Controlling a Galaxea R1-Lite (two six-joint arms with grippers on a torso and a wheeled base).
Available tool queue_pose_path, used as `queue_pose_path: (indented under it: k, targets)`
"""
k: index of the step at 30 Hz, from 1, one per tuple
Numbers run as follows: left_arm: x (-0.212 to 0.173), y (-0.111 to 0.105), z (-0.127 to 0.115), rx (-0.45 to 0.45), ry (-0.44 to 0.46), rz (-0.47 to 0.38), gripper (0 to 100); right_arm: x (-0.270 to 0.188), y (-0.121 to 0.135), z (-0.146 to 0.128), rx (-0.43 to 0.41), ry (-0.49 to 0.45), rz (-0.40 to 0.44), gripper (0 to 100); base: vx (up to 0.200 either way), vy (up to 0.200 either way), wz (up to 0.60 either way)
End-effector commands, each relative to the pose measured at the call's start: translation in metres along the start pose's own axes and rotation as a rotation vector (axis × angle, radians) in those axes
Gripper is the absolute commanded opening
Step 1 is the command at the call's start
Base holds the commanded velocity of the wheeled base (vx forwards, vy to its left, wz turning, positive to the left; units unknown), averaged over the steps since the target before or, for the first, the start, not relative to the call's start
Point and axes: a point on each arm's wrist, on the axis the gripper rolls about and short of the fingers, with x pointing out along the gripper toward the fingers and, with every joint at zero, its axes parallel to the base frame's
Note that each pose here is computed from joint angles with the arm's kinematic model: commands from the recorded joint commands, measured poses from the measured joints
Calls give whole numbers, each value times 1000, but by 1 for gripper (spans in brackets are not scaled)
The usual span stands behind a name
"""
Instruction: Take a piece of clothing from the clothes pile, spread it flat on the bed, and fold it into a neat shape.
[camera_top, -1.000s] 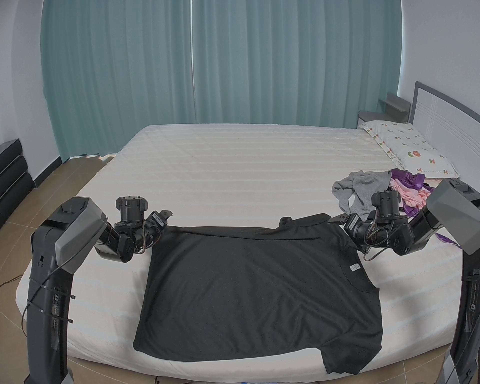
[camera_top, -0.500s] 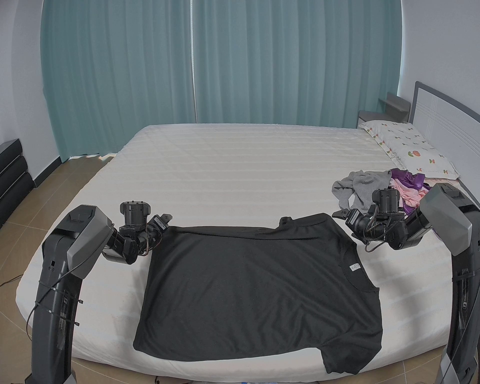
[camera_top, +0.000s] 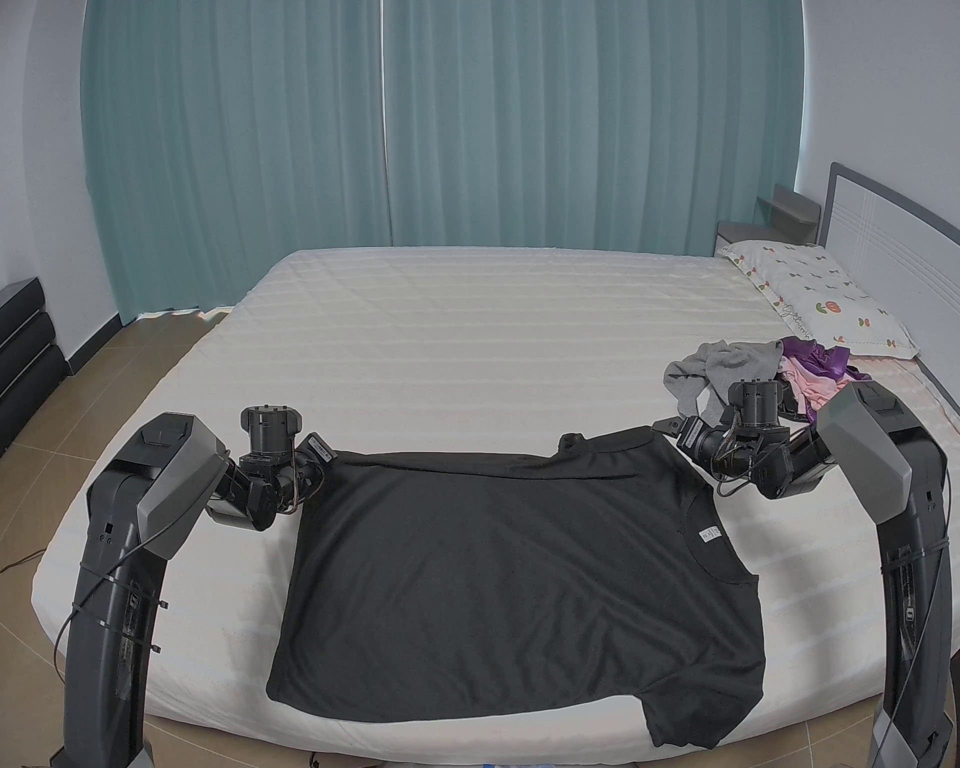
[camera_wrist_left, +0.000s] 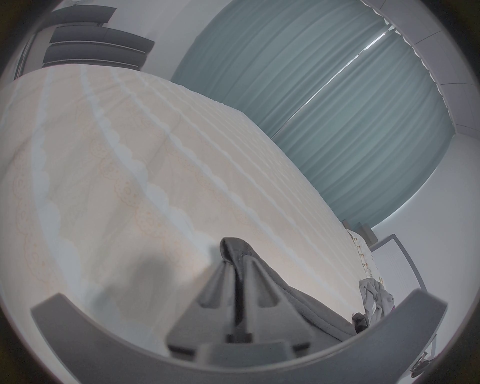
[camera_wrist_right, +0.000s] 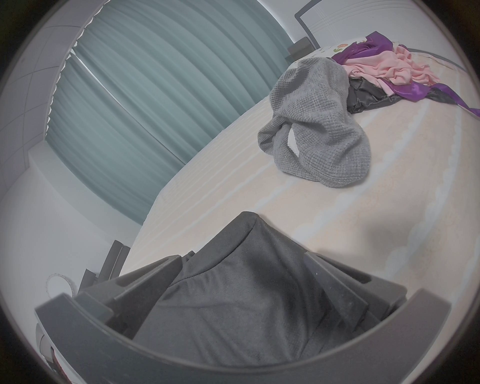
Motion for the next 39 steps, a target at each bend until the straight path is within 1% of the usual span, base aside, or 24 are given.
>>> queue_pose_path:
  k: [1, 8, 16, 18, 24, 30, 31, 38, 39]
  targets:
    - [0, 0, 1, -2, -4, 1, 0, 12, -7, -6, 1, 4, -2, 100, 0, 0, 0]
    - [0, 0, 1, 1, -29, 24, 0, 27, -14, -12, -3, 0, 1, 100, 0, 0, 0]
    - [-2, -4, 4, 0, -38, 18, 0, 39, -13, -12, -13, -31, 4, 100, 0, 0, 0]
    - [-2, -4, 3, 1, -35, 18, 0, 42, -11, -13, -23, -17, -17, 100, 0, 0, 0]
    - [-2, -3, 3, 1, -32, 21, 0, 52, -11, -6, -41, -71, -45, 100, 0, 0, 0]
    - [-3, -2, 3, 0, -31, 24, 0, 58, -19, -17, -54, -50, -59, 100, 0, 0, 0]
    - [-3, -3, 3, 0, -32, 23, 0, 58, -19, -17, -59, -50, -59, 0, 0, 0, 0]
    - [-3, -4, 4, 3, -34, 19, 0, 55, -17, -10, -55, -74, -48, 0, 0, 0, 0]
    - [-3, -4, 5, 3, -37, 18, 0, 54, -16, -6, -54, -92, -39, 0, 0, 0, 0]
